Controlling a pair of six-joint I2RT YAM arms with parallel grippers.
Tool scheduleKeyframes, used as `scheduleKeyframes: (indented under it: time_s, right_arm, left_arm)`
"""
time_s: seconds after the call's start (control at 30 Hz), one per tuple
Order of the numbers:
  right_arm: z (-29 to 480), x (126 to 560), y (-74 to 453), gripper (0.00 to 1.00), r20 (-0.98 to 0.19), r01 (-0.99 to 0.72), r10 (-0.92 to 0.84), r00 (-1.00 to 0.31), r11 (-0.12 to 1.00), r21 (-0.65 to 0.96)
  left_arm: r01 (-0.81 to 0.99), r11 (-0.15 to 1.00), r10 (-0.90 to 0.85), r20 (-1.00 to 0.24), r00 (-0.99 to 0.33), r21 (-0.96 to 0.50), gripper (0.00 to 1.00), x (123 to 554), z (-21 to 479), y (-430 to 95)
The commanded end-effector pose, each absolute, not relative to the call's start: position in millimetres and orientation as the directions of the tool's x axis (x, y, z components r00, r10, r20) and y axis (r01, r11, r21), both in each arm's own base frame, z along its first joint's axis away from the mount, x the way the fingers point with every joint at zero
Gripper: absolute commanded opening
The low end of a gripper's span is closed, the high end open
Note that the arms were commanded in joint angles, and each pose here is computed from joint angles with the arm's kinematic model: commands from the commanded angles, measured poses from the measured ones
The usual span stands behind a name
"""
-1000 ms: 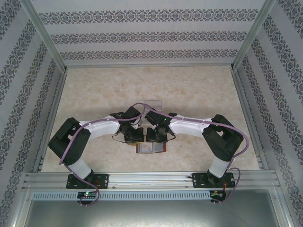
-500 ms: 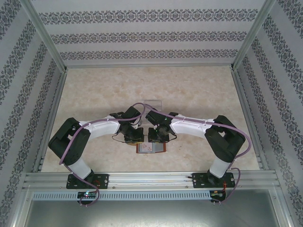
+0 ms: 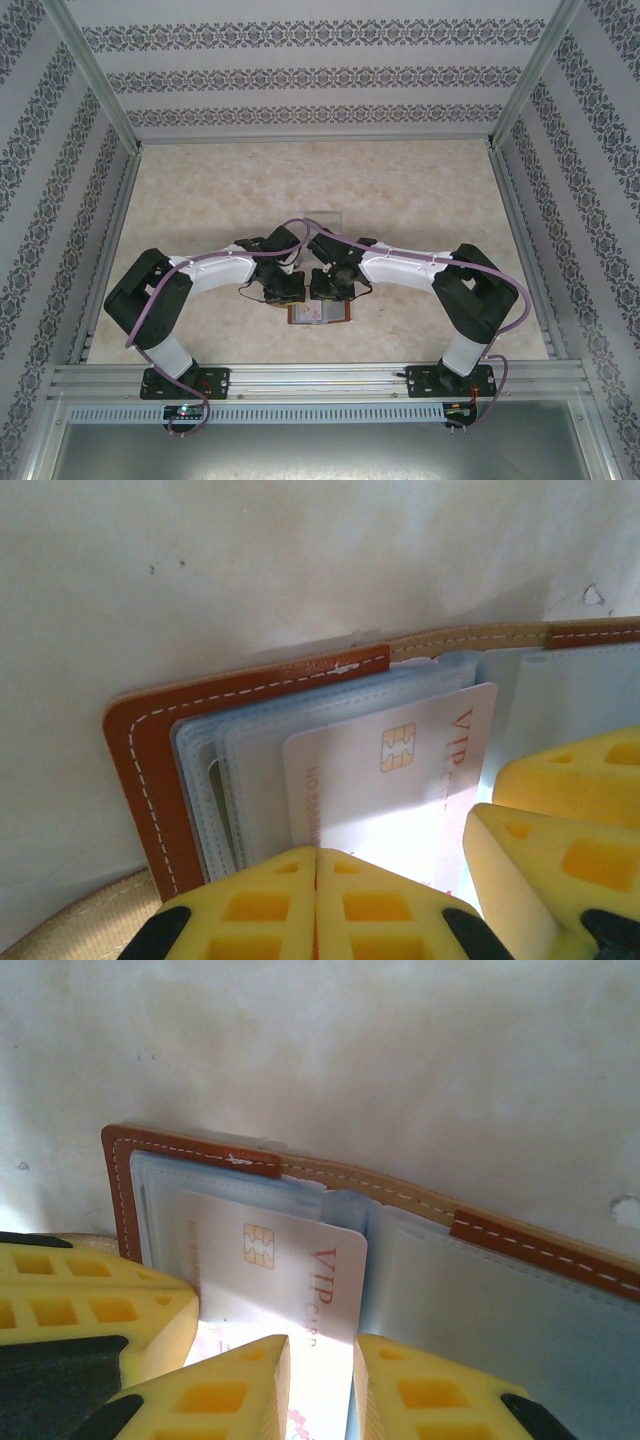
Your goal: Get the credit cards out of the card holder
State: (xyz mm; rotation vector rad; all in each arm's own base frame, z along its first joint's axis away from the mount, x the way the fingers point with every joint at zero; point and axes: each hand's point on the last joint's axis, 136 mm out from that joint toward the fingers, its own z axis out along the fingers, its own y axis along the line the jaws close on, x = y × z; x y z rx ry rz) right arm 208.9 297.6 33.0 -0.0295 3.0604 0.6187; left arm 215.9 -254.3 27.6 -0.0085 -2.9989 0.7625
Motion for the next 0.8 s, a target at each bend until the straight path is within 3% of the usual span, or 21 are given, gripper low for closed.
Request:
scheduleKeyframes:
  time_s: [0.0,0.77]
  right_arm:
    - [24,207,293,0.24,0.005,0.000,-0.002,-1.000,0.923,0.384]
    - [33,206,303,0.19,-0.011,0.019,0.029,-1.000,0.854,0.520]
  left_arm:
    - [0.005,0.912,0.038,0.071,-0.997,-0.411,0.07,208,17,-246]
    - [-0.006,0.945,0.031,0.109,-0.994,-0.326,0.06,200,0,-229]
